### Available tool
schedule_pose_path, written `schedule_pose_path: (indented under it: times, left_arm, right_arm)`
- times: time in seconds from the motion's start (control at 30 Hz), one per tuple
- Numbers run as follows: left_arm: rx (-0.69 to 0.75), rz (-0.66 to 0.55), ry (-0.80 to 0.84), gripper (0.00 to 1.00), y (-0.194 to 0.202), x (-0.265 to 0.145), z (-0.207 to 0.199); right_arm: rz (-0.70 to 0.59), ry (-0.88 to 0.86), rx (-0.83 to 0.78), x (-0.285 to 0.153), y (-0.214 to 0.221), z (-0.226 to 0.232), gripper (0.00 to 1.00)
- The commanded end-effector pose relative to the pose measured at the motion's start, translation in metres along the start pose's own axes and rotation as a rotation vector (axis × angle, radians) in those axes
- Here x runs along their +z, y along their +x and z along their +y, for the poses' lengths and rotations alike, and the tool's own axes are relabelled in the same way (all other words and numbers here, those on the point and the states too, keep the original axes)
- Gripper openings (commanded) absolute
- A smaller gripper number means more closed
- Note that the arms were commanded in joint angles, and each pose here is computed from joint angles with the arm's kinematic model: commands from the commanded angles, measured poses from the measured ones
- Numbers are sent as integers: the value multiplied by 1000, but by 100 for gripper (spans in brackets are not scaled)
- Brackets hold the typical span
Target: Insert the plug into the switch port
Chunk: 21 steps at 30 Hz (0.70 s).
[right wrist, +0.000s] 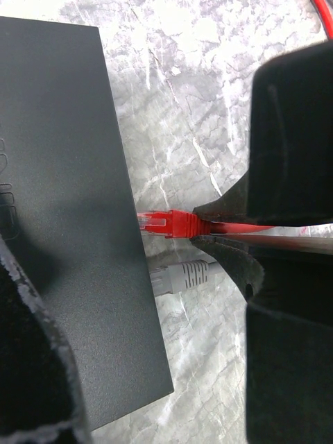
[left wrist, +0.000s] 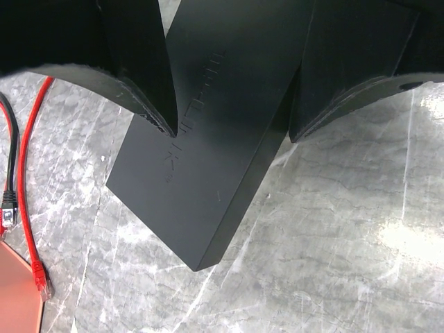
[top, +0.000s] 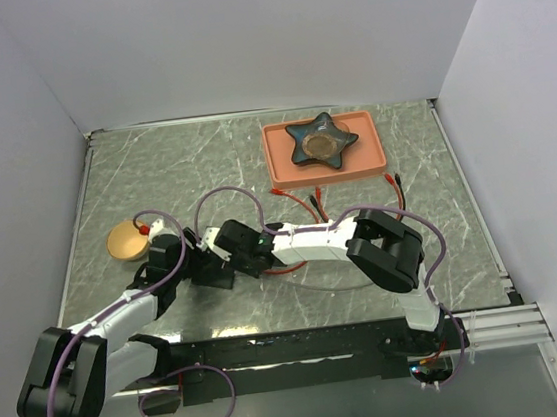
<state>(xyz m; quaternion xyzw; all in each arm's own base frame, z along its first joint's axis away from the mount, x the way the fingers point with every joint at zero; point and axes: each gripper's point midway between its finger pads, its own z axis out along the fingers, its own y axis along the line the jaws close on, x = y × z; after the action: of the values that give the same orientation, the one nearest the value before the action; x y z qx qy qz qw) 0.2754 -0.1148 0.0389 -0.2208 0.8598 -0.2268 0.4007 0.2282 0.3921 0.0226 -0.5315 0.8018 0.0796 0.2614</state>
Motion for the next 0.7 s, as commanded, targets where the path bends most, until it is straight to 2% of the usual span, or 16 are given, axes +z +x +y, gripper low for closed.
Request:
schedule_pose_path:
  times: [0.0, 0.4, 0.67]
  left_arm:
    - [-8, 59, 165, 69, 9, -6, -34]
    - [37, 31, 272, 65, 7, -18, -48]
    - [64, 18, 321, 65, 7, -24, -54]
  right_arm:
    - [-325, -62, 29, -22, -100, 13, 0]
    - [-467, -111, -11, -42, -140, 14, 0]
    - [-481, -206, -106, -47, -140, 26, 0]
